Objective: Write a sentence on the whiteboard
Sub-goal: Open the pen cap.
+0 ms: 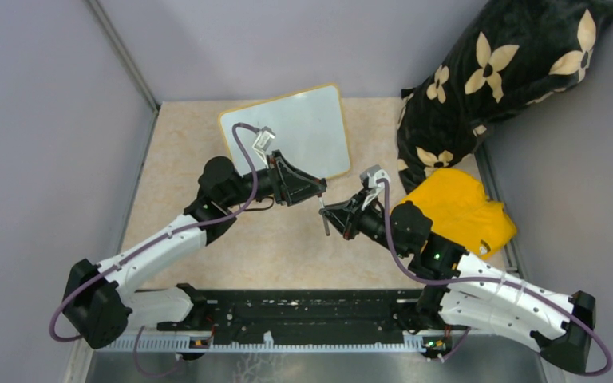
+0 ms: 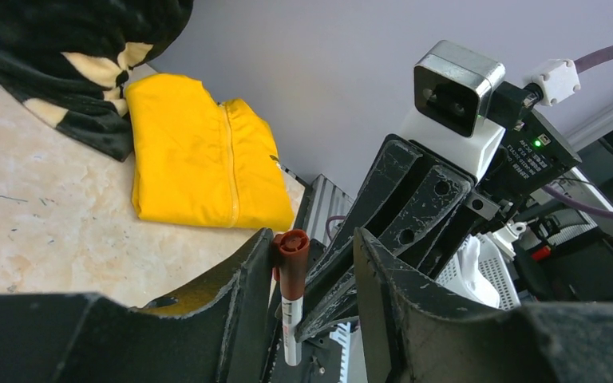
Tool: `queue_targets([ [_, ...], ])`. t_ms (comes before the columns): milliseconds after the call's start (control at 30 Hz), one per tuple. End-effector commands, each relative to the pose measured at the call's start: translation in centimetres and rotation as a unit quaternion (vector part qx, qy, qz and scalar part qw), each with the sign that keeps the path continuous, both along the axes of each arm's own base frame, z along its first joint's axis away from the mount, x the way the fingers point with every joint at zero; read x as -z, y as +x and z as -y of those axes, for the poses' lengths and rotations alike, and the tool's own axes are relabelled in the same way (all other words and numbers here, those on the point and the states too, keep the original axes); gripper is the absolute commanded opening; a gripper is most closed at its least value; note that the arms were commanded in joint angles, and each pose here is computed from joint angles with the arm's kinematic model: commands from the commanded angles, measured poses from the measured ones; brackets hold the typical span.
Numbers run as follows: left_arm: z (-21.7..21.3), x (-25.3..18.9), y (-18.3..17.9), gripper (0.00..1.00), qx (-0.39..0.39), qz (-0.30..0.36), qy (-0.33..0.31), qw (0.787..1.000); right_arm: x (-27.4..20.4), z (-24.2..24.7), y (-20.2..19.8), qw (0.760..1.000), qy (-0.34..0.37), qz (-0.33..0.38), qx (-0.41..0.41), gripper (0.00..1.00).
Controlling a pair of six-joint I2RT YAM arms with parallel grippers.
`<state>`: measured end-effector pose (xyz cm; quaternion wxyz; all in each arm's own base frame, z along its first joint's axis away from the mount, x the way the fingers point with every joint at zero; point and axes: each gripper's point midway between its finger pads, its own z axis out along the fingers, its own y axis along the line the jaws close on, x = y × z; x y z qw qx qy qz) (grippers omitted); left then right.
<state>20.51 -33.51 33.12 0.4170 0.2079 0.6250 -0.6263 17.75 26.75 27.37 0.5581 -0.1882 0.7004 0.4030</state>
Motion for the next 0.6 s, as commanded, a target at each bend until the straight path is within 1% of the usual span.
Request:
queue_targets([
  [0, 0.2, -1.9, -0.6, 0.47, 0.018, 0.025, -0.02, 0.999, -2.4, -0.4, 0.1, 0.999, 0.028, 0.025, -0.004, 0.0],
  [267, 0.3, -0.9, -0.7, 0.42, 0.019, 0.019, -0.01, 1.0, -2.5, -0.5, 0.2, 0.999, 0.028, 0.025, -0.003, 0.0],
  [467, 0.2, -0.4, -0.6, 0.42, 0.016, 0.015, -0.006, 1.0, -2.6, -0.5, 0.2, 0.999, 0.028, 0.026, -0.003, 0.0],
  [567, 0.1, -0.3, -0.7, 0.38, 0.015, 0.015, -0.005, 1.0, -2.6, -0.6, 0.3, 0.999, 0.026, 0.026, -0.004, 0.0],
])
